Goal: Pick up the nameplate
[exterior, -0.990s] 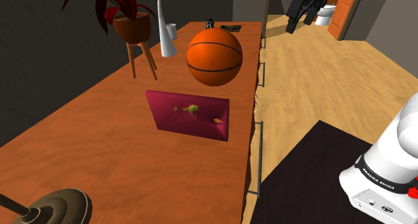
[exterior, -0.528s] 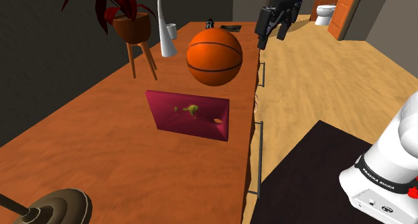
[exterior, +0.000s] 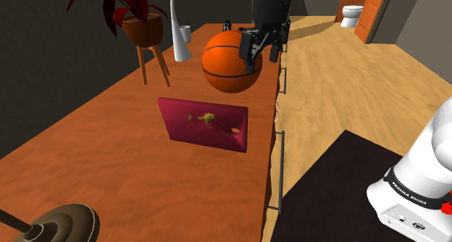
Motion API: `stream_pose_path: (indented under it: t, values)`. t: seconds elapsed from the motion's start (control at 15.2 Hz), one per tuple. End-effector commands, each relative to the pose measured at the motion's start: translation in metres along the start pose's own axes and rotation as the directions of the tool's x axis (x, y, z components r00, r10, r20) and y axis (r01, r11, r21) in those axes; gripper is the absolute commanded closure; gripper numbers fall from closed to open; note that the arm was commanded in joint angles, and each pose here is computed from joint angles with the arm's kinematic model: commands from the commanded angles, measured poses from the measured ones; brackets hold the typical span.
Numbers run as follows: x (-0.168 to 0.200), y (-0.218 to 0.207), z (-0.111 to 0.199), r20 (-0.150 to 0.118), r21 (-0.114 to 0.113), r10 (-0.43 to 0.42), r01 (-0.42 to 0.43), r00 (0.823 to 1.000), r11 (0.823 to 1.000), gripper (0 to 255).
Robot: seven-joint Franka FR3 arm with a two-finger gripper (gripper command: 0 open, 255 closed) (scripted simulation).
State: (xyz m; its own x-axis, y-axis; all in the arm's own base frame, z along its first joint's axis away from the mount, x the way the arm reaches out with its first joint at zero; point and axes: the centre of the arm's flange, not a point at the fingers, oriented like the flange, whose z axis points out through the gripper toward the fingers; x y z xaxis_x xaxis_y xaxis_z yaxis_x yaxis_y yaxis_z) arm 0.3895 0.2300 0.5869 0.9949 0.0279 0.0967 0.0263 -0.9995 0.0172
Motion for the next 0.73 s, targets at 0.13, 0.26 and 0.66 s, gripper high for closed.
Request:
stream_pose_path:
  t: [0.13, 0.26, 0.66]
  values:
    - [0.012, -0.047, 0.017, 0.037, 0.015, -0.017, 0.017, 0.999, 1.0, 0]
    - [0.019, -0.071, 0.025, 0.055, 0.023, -0.026, 0.025, 0.998, 0.999, 0]
    - [0.036, -0.143, 0.049, 0.108, 0.046, -0.054, 0.049, 0.993, 0.998, 0]
